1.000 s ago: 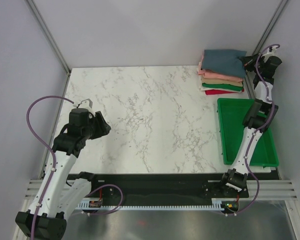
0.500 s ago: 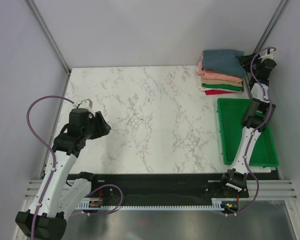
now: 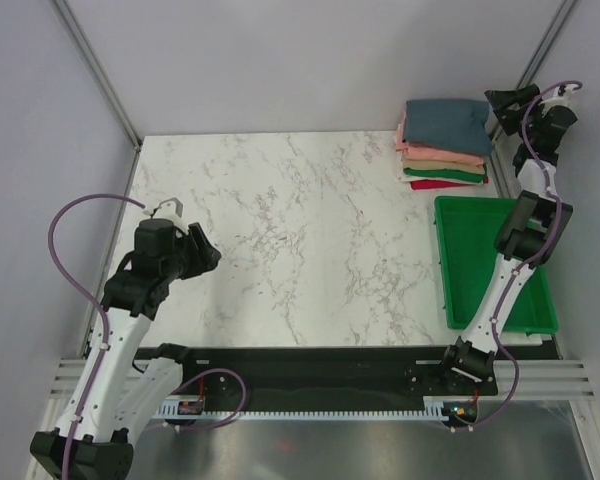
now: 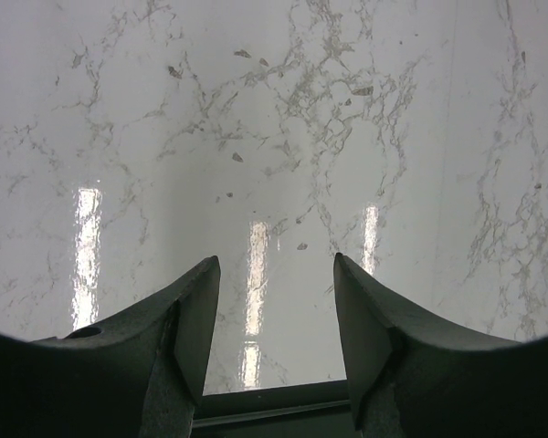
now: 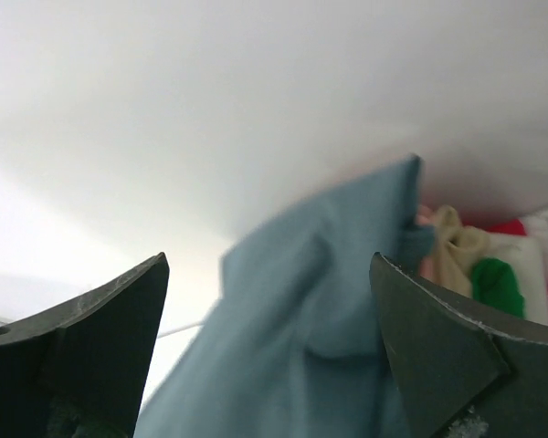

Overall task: Fold and stack the t-shirts
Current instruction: Neatly place the folded tshirt to the corner, then reset both grippers

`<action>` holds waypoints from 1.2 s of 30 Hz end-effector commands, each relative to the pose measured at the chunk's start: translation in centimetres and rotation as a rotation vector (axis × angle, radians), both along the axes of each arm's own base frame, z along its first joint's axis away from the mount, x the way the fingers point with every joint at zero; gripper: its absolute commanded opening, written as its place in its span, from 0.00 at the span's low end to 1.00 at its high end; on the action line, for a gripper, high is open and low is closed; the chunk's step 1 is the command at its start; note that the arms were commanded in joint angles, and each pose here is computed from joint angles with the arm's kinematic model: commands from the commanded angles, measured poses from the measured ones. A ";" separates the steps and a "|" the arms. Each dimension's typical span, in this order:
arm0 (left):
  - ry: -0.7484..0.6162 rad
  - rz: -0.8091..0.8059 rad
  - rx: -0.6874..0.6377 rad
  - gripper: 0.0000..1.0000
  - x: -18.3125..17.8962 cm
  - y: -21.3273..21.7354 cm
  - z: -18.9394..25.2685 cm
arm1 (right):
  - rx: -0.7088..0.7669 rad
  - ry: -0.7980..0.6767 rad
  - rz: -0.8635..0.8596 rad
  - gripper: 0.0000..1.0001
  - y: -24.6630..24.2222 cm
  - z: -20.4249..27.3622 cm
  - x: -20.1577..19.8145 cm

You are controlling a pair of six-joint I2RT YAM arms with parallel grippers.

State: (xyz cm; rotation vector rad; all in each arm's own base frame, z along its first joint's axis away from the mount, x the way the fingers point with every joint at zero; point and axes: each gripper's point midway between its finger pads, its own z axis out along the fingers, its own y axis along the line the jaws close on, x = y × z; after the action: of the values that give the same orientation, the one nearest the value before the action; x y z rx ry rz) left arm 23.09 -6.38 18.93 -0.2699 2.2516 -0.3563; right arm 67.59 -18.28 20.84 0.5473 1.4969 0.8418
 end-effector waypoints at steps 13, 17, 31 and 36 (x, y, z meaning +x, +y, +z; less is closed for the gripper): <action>-0.097 -0.018 -0.014 0.60 0.1 -0.2 2.0 | -0.109 -0.297 -0.050 0.98 8.2 25.1 -16.3; -0.101 -0.018 -0.015 0.60 0.1 -0.2 2.0 | -0.227 -0.086 0.033 0.98 17.4 19.9 -20.0; -0.064 -0.010 -0.005 0.60 0.5 -0.1 1.2 | -0.395 0.189 0.321 0.98 31.7 4.8 -36.6; -0.050 0.007 0.005 0.60 0.5 0.2 0.8 | -0.376 0.170 0.318 0.98 31.3 4.0 -38.8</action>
State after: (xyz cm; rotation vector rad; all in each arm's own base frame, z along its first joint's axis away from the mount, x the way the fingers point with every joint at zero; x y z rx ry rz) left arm 22.97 -6.39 19.01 -0.2683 2.2428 -0.3608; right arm 29.56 13.72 24.66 0.1082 1.8996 0.7766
